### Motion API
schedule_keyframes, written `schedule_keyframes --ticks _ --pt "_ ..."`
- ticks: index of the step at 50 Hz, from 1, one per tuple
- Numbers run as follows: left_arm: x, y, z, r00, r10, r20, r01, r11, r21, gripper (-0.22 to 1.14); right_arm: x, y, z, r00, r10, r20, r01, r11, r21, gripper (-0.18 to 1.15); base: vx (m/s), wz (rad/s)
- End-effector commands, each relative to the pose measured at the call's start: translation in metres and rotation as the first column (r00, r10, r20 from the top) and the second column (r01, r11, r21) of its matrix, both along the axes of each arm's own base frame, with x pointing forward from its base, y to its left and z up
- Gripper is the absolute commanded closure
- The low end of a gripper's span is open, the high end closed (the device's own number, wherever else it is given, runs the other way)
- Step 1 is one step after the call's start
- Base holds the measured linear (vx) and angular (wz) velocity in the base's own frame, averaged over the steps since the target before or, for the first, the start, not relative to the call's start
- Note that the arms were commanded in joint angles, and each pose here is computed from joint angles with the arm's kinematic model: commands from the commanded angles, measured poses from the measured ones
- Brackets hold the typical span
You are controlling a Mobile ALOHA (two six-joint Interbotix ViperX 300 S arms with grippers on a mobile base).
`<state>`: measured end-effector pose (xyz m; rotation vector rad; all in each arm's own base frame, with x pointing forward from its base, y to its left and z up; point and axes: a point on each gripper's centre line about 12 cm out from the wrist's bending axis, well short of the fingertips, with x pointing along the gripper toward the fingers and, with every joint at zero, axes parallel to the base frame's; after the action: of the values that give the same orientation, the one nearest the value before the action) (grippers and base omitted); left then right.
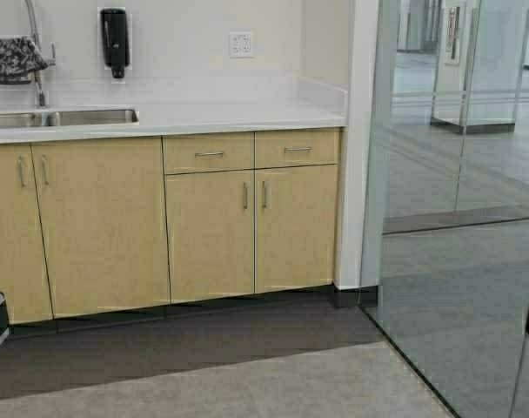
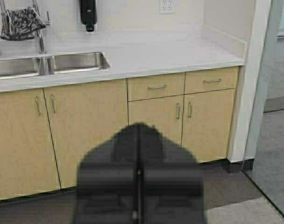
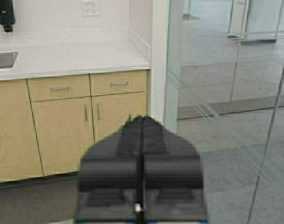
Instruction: Get the cloth and wipe up the spill under the wine glass
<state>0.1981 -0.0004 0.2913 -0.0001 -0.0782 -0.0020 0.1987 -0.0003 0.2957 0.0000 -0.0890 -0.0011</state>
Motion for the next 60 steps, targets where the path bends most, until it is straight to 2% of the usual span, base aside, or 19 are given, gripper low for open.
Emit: schedule_keyframes --ticks 1,7,17,26,60 --pt "0.001 -0.002 0.0 1.0 -0.008 -0.002 0.008 1.0 -0.002 0.94 0.001 0.002 -0.003 1.0 0.011 -0.009 -0.011 1.0 0.005 0.96 0.0 0.0" --pt "0.003 -0.002 0.004 1.0 -0.008 0.003 0.008 1.0 -0.003 0.88 0.001 0.002 -0.002 1.0 0.012 -0.008 -0.012 1.0 0.012 0.91 0.01 -0.01" --pt "0.01 -0.002 -0.002 0.999 -0.008 -0.032 0.008 1.0 -0.005 0.89 0.005 0.002 0.0 1.0 0.012 -0.008 -0.012 1.0 0.014 0.91 0.03 -0.01" --pt "0.01 -0.002 -0.002 1.0 -0.008 -0.028 0.008 1.0 -0.006 0.89 0.01 0.002 -0.006 0.999 0.013 -0.037 -0.012 1.0 0.02 0.91 0.1 0.01" --pt "0.009 -0.002 -0.002 1.0 -0.013 0.003 0.013 1.0 -0.028 0.89 0.004 0.003 0.005 1.0 0.018 0.012 -0.019 0.999 0.041 0.91 0.2 0.14"
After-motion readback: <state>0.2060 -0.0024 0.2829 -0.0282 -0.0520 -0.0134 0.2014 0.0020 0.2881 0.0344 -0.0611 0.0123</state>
